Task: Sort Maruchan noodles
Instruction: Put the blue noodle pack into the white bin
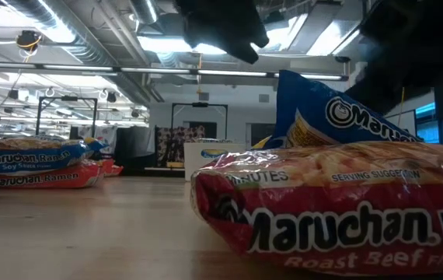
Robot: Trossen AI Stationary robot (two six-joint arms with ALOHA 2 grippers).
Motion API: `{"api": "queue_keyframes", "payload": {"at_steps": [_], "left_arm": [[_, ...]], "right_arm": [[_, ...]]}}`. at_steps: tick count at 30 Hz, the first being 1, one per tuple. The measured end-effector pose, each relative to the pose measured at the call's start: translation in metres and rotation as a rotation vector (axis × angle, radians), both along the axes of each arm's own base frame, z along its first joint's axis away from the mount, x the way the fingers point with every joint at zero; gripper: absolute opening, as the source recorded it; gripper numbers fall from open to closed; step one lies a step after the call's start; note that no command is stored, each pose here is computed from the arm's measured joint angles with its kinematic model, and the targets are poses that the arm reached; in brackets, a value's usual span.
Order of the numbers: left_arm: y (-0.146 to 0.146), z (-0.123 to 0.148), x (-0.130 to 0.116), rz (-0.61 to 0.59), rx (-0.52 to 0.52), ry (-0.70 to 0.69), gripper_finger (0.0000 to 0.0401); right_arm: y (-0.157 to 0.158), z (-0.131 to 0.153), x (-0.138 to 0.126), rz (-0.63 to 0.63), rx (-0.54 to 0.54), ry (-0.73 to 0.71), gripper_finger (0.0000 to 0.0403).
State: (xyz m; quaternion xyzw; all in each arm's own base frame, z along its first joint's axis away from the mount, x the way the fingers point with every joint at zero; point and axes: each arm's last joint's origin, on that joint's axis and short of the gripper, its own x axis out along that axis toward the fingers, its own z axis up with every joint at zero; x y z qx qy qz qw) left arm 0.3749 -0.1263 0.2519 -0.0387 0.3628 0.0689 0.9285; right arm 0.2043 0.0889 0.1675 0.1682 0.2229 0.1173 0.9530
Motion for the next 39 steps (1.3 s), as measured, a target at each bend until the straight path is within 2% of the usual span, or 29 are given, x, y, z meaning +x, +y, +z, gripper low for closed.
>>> {"api": "queue_keyframes", "payload": {"at_steps": [4,10,13,20,22,27,32,39], "left_arm": [[-0.009,-0.007,-0.003,0.077,-0.120,-0.045,0.0198],[-0.011,-0.026,-0.010,0.187,-0.316,-0.004,0.0239],[-0.015,-0.040,-0.018,0.235,-0.361,0.033,0.0241],[-0.018,-0.070,-0.030,0.356,-0.535,-0.028,0.0238],[-0.015,-0.074,-0.031,0.404,-0.551,-0.030,0.0240],[-0.009,-0.081,-0.025,0.406,-0.560,-0.040,0.0261],[-0.007,-0.096,-0.013,0.374,-0.630,-0.029,0.0281],[-0.004,-0.110,0.000,0.321,-0.716,-0.042,0.0280]], "right_arm": [[0.019,-0.004,-0.007,0.020,-0.022,0.006,0.0248],[0.044,-0.019,-0.006,0.056,-0.069,0.068,0.0248],[0.052,-0.030,-0.005,0.071,-0.105,0.109,0.0248],[0.056,-0.054,-0.002,0.054,-0.164,0.194,0.0248],[0.058,-0.058,0.002,0.058,-0.181,0.204,0.0248],[0.066,-0.063,0.013,0.075,-0.231,0.205,0.0248],[0.073,-0.065,0.025,0.041,-0.287,0.182,0.0248],[0.075,-0.065,0.029,0.036,-0.335,0.165,0.0248]]}}
